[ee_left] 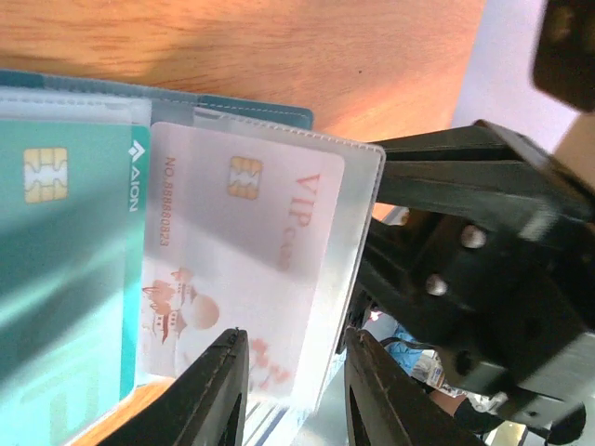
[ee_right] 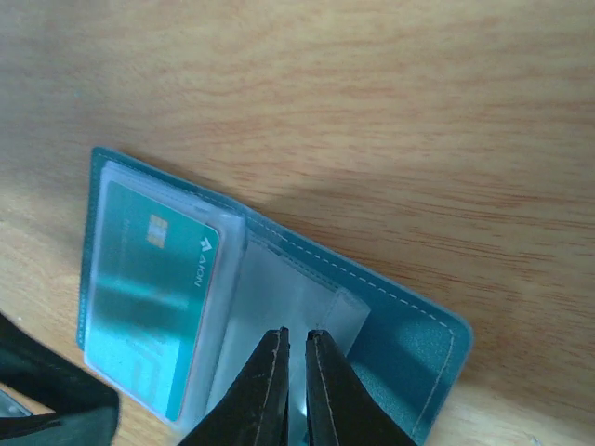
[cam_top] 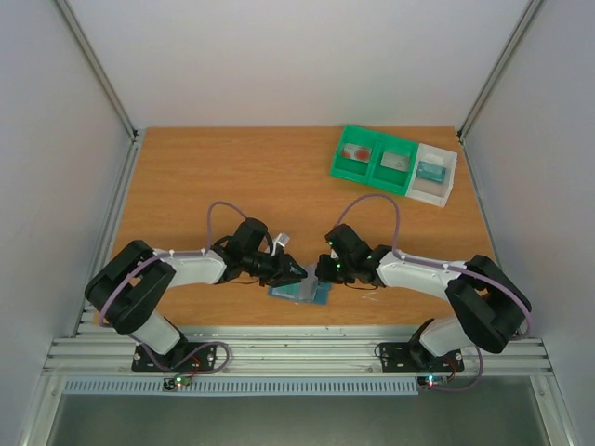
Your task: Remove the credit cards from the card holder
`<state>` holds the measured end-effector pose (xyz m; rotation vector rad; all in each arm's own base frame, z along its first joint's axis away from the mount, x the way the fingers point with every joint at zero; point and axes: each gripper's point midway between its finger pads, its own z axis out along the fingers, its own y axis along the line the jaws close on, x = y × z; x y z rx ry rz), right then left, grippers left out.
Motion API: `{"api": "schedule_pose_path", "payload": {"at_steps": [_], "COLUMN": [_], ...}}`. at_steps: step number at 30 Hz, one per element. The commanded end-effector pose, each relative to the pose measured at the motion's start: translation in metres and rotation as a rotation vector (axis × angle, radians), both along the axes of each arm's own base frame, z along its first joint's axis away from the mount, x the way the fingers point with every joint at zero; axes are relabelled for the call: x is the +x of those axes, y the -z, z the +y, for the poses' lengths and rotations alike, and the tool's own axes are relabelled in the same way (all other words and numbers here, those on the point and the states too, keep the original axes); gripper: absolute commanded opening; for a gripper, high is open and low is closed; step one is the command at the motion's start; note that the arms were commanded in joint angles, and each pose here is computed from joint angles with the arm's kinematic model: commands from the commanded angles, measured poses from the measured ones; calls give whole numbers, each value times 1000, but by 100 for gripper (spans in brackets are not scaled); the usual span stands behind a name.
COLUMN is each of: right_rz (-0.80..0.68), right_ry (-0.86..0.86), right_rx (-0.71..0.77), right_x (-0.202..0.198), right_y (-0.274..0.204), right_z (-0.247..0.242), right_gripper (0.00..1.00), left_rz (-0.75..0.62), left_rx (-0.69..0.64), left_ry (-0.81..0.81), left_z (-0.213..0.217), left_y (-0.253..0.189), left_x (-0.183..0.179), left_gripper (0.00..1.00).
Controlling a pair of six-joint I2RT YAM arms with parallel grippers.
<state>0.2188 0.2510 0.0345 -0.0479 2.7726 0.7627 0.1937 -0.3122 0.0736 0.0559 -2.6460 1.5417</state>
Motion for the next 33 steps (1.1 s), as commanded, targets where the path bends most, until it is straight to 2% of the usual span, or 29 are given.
{"api": "schedule_pose_path", "payload": {"at_steps": [1, 9, 19, 23, 33], "right_rz": [-42, -69, -71, -42, 61], "right_ry": [47, 102, 49, 31, -8], "right_rx": [-18, -28, 80, 115, 66], "right_x": [4, 6, 5, 1, -6], "right_y": [-9, -26, -62, -60, -30], "right_z": [-9, -18, 2, 9, 15], "right_gripper": [9, 10, 13, 14, 13], "left_rz": [-62, -71, -90, -95, -119], "left_rx": [-32, -24, 70, 105, 131], "left_ry": [9, 21, -35, -44, -49], "left_z": [-14, -21, -4, 1, 7], "left_y": [-8, -7, 16, 24, 26], "left_x": [9, 7, 8, 7, 6], "left_gripper": [30, 30, 30, 30, 30]}}
